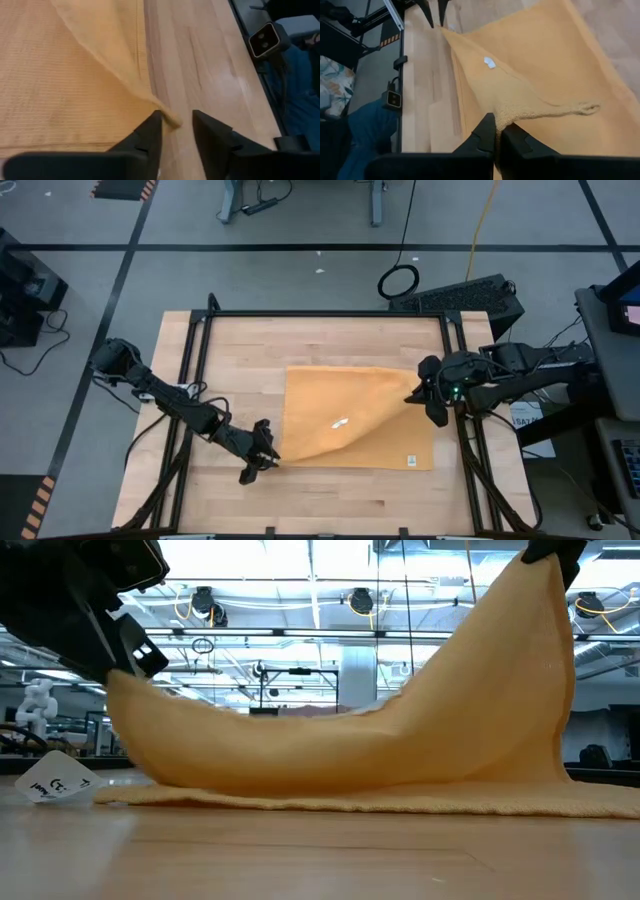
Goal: Roll towel
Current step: Fold the yellow towel in
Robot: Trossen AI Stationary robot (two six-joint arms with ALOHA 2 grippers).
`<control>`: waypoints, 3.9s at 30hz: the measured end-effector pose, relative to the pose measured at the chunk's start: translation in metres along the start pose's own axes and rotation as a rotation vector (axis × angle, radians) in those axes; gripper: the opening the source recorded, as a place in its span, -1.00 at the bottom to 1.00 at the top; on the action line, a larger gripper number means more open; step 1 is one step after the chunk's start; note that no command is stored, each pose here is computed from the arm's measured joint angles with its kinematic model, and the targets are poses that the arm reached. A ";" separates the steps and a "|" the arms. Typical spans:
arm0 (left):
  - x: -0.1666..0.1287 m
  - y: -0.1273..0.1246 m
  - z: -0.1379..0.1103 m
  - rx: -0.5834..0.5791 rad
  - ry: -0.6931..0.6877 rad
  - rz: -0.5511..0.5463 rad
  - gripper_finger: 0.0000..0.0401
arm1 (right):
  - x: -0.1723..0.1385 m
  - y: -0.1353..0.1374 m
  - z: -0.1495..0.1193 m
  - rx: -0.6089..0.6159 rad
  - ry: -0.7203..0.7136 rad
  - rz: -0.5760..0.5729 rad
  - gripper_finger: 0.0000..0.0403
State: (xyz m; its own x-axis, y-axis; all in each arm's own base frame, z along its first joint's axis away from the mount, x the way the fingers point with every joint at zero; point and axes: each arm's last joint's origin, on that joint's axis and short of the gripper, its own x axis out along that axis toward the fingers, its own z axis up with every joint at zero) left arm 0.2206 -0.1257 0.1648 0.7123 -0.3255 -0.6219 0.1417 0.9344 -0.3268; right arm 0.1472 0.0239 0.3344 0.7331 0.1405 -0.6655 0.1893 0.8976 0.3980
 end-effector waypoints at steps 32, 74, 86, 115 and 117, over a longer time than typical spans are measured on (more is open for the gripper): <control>-0.001 0.004 -0.003 -0.060 -0.082 0.209 -0.10 | 0.000 0.009 -0.009 -0.008 0.023 -0.023 -1.00; -0.017 0.025 0.024 0.205 -0.329 0.683 -0.96 | -0.021 0.005 -0.037 0.002 0.056 -0.162 -1.00; -0.041 0.021 0.036 0.343 -0.375 0.749 -0.97 | -0.004 0.037 -0.060 0.039 0.250 -0.102 -1.00; -0.041 0.014 0.030 0.400 -0.310 0.587 -0.95 | 0.089 0.085 -0.137 -0.360 0.517 -0.579 -1.00; -0.045 0.019 0.039 0.447 -0.355 0.681 -0.95 | 0.078 0.077 -0.128 -0.391 0.438 -0.642 -1.00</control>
State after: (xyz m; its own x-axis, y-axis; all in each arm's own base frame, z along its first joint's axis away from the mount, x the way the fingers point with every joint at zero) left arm 0.2180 -0.0882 0.2142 0.9006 0.3162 -0.2982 -0.1881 0.9020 0.3886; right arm 0.1355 0.1571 0.2323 0.2291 -0.3666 -0.9017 0.1830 0.9261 -0.3300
